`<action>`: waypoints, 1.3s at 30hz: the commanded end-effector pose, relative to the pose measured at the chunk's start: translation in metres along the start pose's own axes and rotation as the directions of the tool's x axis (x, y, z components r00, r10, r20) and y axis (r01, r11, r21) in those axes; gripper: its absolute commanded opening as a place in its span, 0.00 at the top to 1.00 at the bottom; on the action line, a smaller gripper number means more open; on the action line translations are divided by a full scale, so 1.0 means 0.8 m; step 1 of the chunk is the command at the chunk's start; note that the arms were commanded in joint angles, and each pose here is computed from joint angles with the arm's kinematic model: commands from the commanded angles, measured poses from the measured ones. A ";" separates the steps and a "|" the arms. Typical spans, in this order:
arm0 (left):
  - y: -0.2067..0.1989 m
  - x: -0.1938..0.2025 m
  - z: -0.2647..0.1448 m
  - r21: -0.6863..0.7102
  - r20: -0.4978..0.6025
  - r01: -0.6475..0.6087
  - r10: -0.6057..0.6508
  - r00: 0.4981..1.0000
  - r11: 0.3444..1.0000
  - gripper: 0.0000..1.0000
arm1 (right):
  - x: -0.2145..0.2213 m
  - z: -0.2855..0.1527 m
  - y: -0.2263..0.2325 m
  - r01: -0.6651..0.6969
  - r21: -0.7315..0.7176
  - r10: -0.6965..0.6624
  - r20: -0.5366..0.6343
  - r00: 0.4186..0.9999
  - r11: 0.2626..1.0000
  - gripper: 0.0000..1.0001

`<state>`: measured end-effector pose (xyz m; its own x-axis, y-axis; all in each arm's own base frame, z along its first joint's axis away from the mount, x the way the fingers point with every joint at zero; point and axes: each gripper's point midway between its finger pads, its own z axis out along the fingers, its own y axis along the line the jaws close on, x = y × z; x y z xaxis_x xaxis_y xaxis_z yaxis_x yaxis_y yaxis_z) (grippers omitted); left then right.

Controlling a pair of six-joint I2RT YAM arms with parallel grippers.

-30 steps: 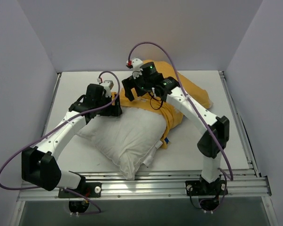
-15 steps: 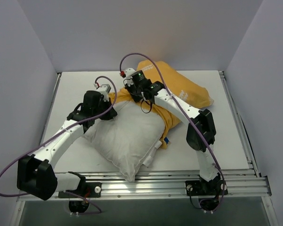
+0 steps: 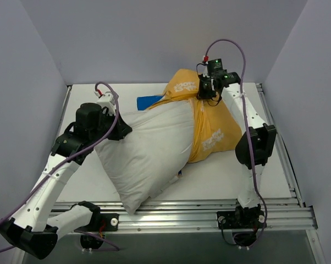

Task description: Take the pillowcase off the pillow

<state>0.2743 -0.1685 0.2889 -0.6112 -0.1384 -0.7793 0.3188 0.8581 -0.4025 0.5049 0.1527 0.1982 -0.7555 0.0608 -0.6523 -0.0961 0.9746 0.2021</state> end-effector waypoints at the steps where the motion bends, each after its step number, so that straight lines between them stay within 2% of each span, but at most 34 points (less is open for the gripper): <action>1: 0.045 0.034 -0.109 -0.220 -0.056 0.005 -0.018 0.998 0.975 0.98 | -0.063 -0.055 -0.264 -0.219 0.576 0.096 0.236 0.967 0.788 1.00; 4: 0.052 0.046 -0.093 -0.223 -0.072 0.016 -0.032 0.997 0.975 0.98 | -0.068 -0.030 -0.208 -0.141 0.419 0.048 0.226 0.973 0.897 1.00; 5: 0.060 0.062 -0.079 -0.232 -0.101 0.020 -0.044 0.994 0.973 0.98 | -0.066 -0.019 -0.176 -0.103 0.322 0.034 0.211 0.977 0.941 1.00; 8: 0.078 0.063 -0.035 -0.256 -0.066 0.018 -0.036 0.997 0.966 0.98 | -0.059 -0.004 -0.083 0.012 0.118 -0.036 0.203 0.979 0.993 1.00; 9: 0.080 0.044 -0.021 -0.252 -0.003 0.003 -0.004 1.000 0.968 0.98 | -0.059 -0.007 -0.052 0.045 0.041 -0.053 0.210 0.976 0.998 0.98; 10: 0.087 0.041 -0.007 -0.269 -0.005 -0.011 0.010 1.000 0.963 0.95 | -0.053 -0.010 -0.014 0.088 -0.010 -0.084 0.210 0.974 0.996 0.88; 11: 0.090 0.032 0.002 -0.276 0.009 -0.031 0.035 0.999 0.961 0.79 | -0.044 -0.010 0.003 0.111 -0.038 -0.101 0.202 0.974 0.993 0.82; 12: 0.087 0.012 0.014 -0.270 0.026 -0.063 0.072 0.997 0.961 0.69 | -0.053 -0.030 0.023 0.131 -0.076 -0.109 0.248 0.963 0.988 0.75; 13: 0.082 -0.002 0.015 -0.264 0.039 -0.073 0.086 0.996 0.962 0.59 | -0.053 -0.040 0.036 0.136 -0.098 -0.106 0.265 0.958 0.986 0.61; 14: 0.073 -0.015 0.016 -0.241 0.045 -0.088 0.102 0.994 0.967 0.40 | -0.051 -0.050 0.051 0.144 -0.123 -0.106 0.276 0.955 0.982 0.54; 15: 0.058 -0.041 0.011 -0.212 0.081 -0.108 0.127 0.989 0.971 0.33 | -0.053 -0.072 0.058 0.146 -0.149 -0.094 0.309 0.947 0.978 0.38; 16: 0.048 -0.051 0.008 -0.188 0.098 -0.114 0.134 0.986 0.976 0.26 | -0.055 -0.084 0.061 0.132 -0.161 -0.074 0.325 0.943 0.978 0.31; 18: 0.022 -0.063 -0.002 -0.125 0.125 -0.133 0.148 0.981 0.983 0.12 | -0.046 -0.110 0.061 0.130 -0.165 -0.066 0.347 0.936 0.978 0.19; 20: -0.002 -0.053 -0.006 -0.094 0.114 -0.187 0.198 0.974 0.978 0.05 | -0.039 -0.140 0.061 0.133 -0.162 -0.065 0.371 0.926 0.978 0.15; 23: -0.037 -0.025 -0.010 -0.059 0.084 -0.303 0.308 0.948 0.951 0.03 | 0.001 -0.142 0.048 0.117 -0.137 -0.067 0.328 0.942 0.984 0.10; 24: -0.067 -0.008 -0.015 -0.015 0.085 -0.384 0.384 0.919 0.923 0.03 | 0.005 -0.161 0.047 0.114 -0.136 -0.060 0.348 0.936 0.984 0.09; 25: -0.077 0.013 -0.011 0.008 0.066 -0.426 0.425 0.903 0.905 0.03 | 0.029 -0.153 0.039 0.103 -0.127 -0.058 0.312 0.948 0.987 0.09; 27: -0.098 0.037 -0.008 0.039 0.063 -0.503 0.500 0.864 0.864 0.03 | 0.047 -0.171 0.038 0.089 -0.139 -0.041 0.315 0.948 0.986 0.09; 28: -0.113 0.065 -0.006 0.066 0.046 -0.555 0.553 0.832 0.829 0.03 | 0.073 -0.162 0.031 0.079 -0.131 -0.041 0.275 0.960 0.988 0.09; 31: -0.129 0.106 0.010 0.063 0.007 -0.643 0.644 0.765 0.763 0.03 | 0.116 -0.165 0.023 0.050 -0.133 -0.018 0.227 0.974 0.990 0.08; 34: -0.132 0.144 0.035 0.048 -0.074 -0.690 0.691 0.719 0.723 0.04 | 0.145 -0.169 0.019 0.028 -0.142 0.000 0.195 0.981 0.989 0.08; 37: -0.134 0.170 0.060 0.017 -0.142 -0.693 0.688 0.712 0.721 0.04 | 0.181 -0.164 0.014 0.019 -0.141 0.002 0.141 0.990 0.990 0.08; 39: -0.122 0.188 0.078 -0.070 -0.212 -0.663 0.639 0.740 0.745 0.04 | 0.203 -0.161 0.012 0.011 -0.145 0.005 0.115 0.993 0.989 0.08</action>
<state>0.1838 -0.3029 0.1876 -0.3344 0.6016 -0.7254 0.7038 0.6714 0.2323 0.3110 0.1448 0.1886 -0.6781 0.0651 -0.7321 -0.2112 0.9368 0.2789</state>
